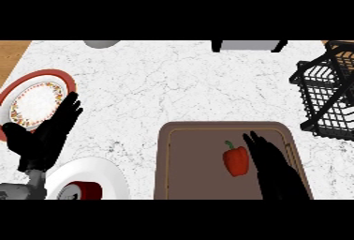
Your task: Pick the bell pepper from the tray and place it in the tiered basket
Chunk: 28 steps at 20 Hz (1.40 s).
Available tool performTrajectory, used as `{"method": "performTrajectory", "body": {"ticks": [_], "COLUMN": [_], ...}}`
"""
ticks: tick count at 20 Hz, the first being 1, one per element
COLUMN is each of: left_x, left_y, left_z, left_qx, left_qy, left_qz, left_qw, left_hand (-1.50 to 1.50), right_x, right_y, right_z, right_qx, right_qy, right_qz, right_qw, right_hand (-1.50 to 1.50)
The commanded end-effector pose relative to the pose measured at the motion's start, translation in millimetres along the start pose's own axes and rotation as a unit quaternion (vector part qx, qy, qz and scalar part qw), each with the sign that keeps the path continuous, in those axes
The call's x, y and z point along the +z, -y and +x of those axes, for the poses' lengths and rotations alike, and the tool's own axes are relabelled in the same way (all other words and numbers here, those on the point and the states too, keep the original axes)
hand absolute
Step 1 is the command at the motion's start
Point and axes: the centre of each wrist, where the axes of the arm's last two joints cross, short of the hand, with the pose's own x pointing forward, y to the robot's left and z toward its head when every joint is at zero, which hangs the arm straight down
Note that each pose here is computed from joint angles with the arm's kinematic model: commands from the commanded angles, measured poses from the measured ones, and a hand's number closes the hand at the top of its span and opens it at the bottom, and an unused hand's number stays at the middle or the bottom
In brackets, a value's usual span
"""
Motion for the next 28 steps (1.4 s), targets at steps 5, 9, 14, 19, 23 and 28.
{"method": "performTrajectory", "body": {"ticks": [5, 9, 14, 19, 23, 28], "left_x": [-11.4, -9.1, -5.9, 1.9, 7.6, 6.6], "left_y": [-0.8, 7.0, 6.7, -4.8, 1.4, -1.3], "left_z": [11.6, 2.6, 18.4, -1.7, 19.2, 6.3], "left_qx": [0.010, 0.011, 0.015, 0.003, 0.008, 0.008], "left_qy": [0.011, 0.004, 0.001, 0.005, 0.011, 0.002], "left_qz": [-0.011, -0.003, -0.009, -0.002, -0.004, 0.001], "left_qw": [0.9998, 0.9999, 0.9998, 1.0000, 0.9999, 1.0000], "left_hand": [0.00, 0.00, 0.00, 0.00, 0.00, 0.00], "right_x": [12.1, -6.6, -21.2, -52.9, -50.8, -39.6], "right_y": [39.6, 16.7, -15.3, -5.3, -30.9, -27.4], "right_z": [94.8, 104.3, 83.0, 52.9, 62.9, 45.2], "right_qx": [0.050, 0.038, 0.058, 0.065, 0.082, 0.093], "right_qy": [-0.067, -0.090, -0.130, -0.132, -0.136, -0.133], "right_qz": [0.022, 0.029, 0.038, 0.036, 0.019, -0.015], "right_qw": [0.996, 0.995, 0.989, 0.988, 0.987, 0.987], "right_hand": [-1.50, -1.50, -1.50, -1.50, -1.50, -1.50]}}
